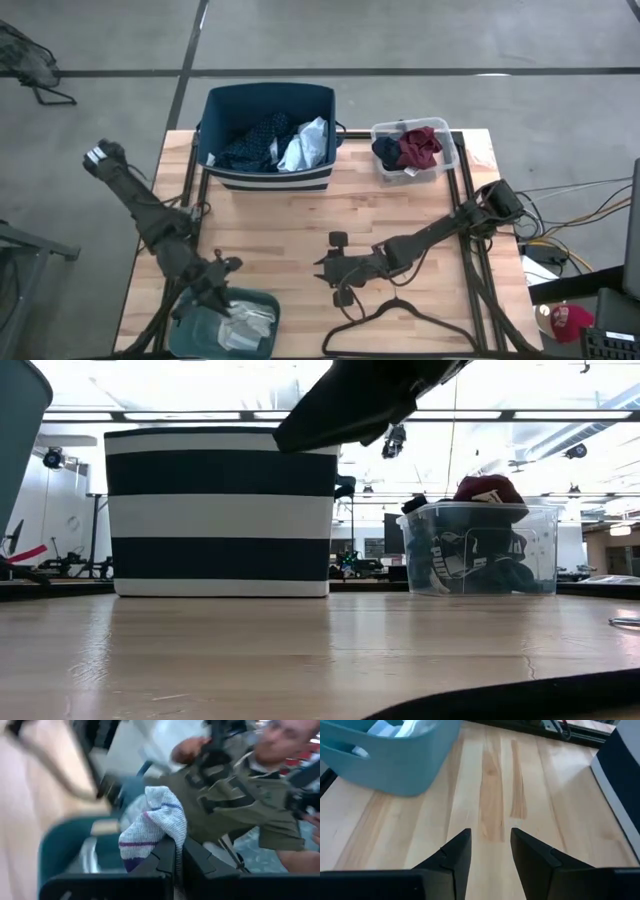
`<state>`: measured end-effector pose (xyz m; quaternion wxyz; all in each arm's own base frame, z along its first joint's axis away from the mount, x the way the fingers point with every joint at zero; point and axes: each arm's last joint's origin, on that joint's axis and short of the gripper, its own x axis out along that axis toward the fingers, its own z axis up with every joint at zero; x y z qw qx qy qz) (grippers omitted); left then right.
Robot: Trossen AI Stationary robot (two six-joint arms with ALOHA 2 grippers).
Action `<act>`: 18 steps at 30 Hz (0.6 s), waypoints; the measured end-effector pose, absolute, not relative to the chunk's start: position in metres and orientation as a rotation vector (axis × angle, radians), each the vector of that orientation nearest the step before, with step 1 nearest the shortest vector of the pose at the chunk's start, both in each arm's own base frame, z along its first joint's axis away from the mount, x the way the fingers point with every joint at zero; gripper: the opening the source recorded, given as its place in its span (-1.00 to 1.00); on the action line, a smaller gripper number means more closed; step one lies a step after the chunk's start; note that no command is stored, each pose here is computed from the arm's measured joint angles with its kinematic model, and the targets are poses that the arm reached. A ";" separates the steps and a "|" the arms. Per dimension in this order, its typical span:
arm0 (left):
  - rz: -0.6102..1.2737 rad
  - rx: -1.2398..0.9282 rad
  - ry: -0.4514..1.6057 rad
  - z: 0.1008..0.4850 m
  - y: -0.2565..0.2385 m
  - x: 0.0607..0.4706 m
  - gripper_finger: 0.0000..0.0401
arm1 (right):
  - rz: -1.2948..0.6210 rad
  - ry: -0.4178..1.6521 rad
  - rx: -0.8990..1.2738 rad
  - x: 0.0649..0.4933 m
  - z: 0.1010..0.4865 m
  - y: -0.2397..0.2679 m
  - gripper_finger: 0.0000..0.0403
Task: Pick & Place Cloths
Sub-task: Put the gray sock into the blue bin
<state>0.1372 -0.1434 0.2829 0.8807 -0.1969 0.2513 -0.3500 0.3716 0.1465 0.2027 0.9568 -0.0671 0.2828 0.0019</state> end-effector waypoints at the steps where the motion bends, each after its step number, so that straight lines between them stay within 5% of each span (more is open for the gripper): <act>1: -0.704 -0.431 0.567 0.278 -0.144 0.134 -0.92 | 0.003 0.575 -0.134 0.372 0.202 0.146 -0.31; 11: -0.481 -0.490 0.582 0.227 -0.155 0.128 -0.86 | 0.002 0.571 -0.128 0.371 0.202 0.146 -0.23; 18: -0.450 -0.598 0.589 0.197 -0.151 0.124 -0.50 | -0.001 0.570 -0.121 0.371 0.202 0.146 -0.24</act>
